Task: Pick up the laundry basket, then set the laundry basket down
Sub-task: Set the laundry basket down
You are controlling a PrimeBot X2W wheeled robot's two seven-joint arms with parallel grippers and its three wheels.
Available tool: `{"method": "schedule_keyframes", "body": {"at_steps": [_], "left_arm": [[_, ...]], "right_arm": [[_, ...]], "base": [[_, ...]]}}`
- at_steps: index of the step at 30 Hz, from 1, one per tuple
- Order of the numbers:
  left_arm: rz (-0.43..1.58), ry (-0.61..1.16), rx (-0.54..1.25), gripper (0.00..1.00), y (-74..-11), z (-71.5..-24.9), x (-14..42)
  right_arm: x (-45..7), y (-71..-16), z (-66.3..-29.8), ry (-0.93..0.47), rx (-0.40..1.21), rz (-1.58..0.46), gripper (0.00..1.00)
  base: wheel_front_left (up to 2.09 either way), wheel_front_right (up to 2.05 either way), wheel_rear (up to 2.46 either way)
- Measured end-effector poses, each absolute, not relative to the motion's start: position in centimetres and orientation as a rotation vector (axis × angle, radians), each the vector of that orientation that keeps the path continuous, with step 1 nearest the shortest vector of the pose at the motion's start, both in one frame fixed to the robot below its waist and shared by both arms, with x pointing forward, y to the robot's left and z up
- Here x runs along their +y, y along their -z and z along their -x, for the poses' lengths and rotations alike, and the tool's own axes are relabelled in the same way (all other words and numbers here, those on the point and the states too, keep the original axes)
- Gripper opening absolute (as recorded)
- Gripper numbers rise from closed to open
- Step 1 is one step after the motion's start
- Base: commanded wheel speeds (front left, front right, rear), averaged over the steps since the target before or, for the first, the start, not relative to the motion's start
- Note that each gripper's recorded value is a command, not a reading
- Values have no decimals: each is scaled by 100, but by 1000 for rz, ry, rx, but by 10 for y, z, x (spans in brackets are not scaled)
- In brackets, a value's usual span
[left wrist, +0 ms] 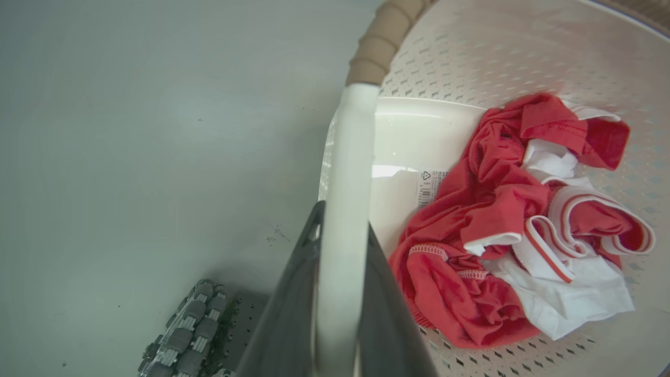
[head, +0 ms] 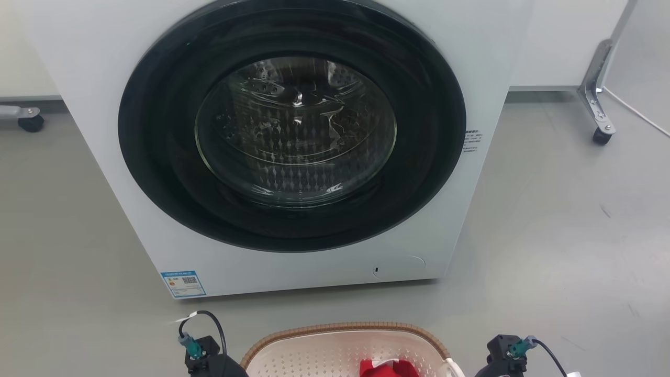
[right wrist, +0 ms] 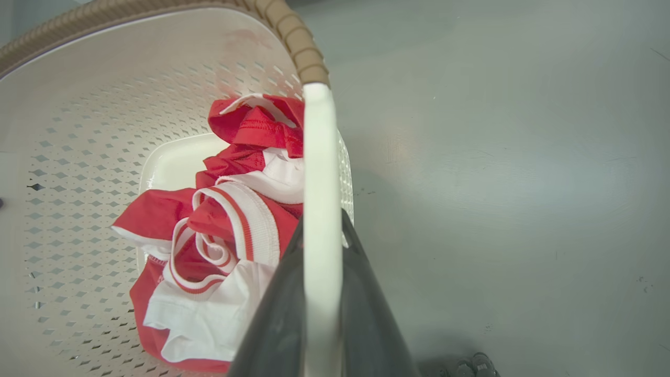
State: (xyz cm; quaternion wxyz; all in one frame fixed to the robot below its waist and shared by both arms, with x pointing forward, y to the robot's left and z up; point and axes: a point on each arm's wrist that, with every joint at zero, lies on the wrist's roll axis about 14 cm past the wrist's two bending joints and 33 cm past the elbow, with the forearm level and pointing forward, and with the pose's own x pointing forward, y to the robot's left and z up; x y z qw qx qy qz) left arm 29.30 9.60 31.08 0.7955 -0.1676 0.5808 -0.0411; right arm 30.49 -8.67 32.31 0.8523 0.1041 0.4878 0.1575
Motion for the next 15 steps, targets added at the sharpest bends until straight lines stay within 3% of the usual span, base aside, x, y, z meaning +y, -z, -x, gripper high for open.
{"method": "schedule_keyframes", "body": {"at_steps": [15], "left_arm": [[359,90,1196,0,-304,-318,92]], "right_arm": [[-90,-314,-325,-308,1023,-253,0]], "base": [[0,0,0]]}}
